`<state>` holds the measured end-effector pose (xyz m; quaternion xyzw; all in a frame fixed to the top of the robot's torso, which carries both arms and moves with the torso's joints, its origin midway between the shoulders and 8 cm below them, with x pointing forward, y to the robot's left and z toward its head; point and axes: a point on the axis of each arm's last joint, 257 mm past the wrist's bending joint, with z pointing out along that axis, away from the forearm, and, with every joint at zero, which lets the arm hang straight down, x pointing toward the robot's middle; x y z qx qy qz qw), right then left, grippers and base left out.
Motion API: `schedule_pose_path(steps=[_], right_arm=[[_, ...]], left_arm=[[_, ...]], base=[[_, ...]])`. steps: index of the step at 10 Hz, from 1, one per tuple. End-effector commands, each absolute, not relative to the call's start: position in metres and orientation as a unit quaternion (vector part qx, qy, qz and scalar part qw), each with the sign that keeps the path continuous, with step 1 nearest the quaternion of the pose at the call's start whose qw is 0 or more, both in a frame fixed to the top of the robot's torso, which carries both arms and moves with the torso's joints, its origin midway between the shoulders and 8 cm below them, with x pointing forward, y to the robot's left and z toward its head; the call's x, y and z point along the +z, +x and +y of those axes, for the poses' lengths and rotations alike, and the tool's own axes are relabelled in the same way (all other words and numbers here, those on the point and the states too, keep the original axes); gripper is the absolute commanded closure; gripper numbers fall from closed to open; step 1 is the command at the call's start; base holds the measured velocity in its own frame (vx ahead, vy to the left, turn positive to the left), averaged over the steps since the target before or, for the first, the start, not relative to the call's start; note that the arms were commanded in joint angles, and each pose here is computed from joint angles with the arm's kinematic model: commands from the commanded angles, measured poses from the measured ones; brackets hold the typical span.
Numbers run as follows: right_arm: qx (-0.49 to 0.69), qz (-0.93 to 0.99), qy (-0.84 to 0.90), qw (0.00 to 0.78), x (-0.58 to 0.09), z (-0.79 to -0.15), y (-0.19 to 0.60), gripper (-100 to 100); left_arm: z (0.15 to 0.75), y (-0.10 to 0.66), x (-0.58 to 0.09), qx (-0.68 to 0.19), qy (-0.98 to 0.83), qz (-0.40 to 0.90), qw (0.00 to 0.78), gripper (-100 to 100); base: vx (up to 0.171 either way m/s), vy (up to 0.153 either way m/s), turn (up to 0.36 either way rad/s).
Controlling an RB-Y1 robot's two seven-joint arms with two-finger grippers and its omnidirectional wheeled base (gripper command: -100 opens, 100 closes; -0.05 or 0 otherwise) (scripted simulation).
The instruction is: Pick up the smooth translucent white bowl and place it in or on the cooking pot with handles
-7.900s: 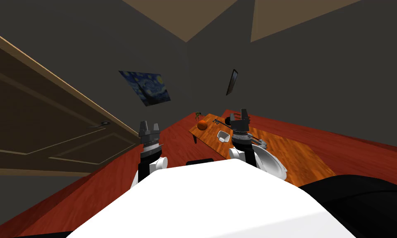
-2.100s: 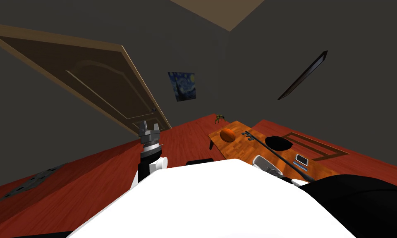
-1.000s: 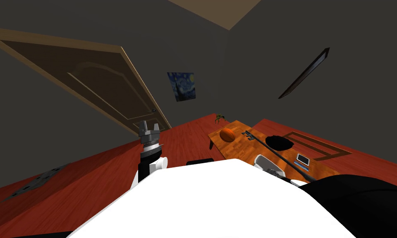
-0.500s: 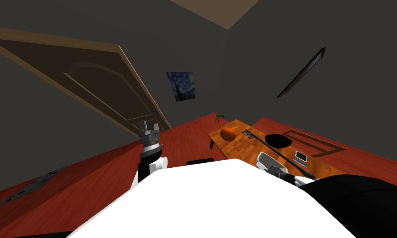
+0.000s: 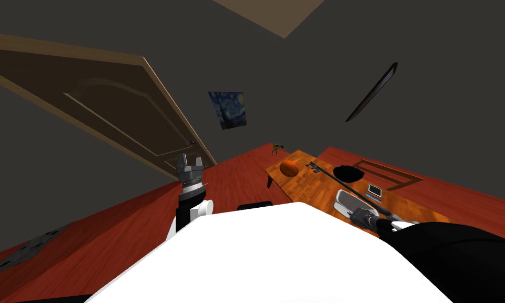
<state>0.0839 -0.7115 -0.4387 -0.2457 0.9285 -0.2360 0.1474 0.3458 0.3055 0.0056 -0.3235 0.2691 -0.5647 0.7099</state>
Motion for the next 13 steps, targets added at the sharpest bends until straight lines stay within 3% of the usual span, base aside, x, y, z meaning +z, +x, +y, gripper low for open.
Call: schedule_pose_path(steps=[1, 13], right_arm=[[-0.250, 0.924, -0.251, 0.143, -0.422, -0.730, 0.082, 100], [-0.312, 0.889, -0.318, 0.104, -0.293, -0.817, 0.107, 100]], left_arm=[[0.306, 0.346, 0.006, -0.565, -0.323, 0.269, 0.710, 0], [0.306, 0.346, 0.006, -0.565, -0.323, 0.269, 0.710, 0]], base=[[-0.026, 0.068, -0.063], [-0.023, 0.047, -0.095]])
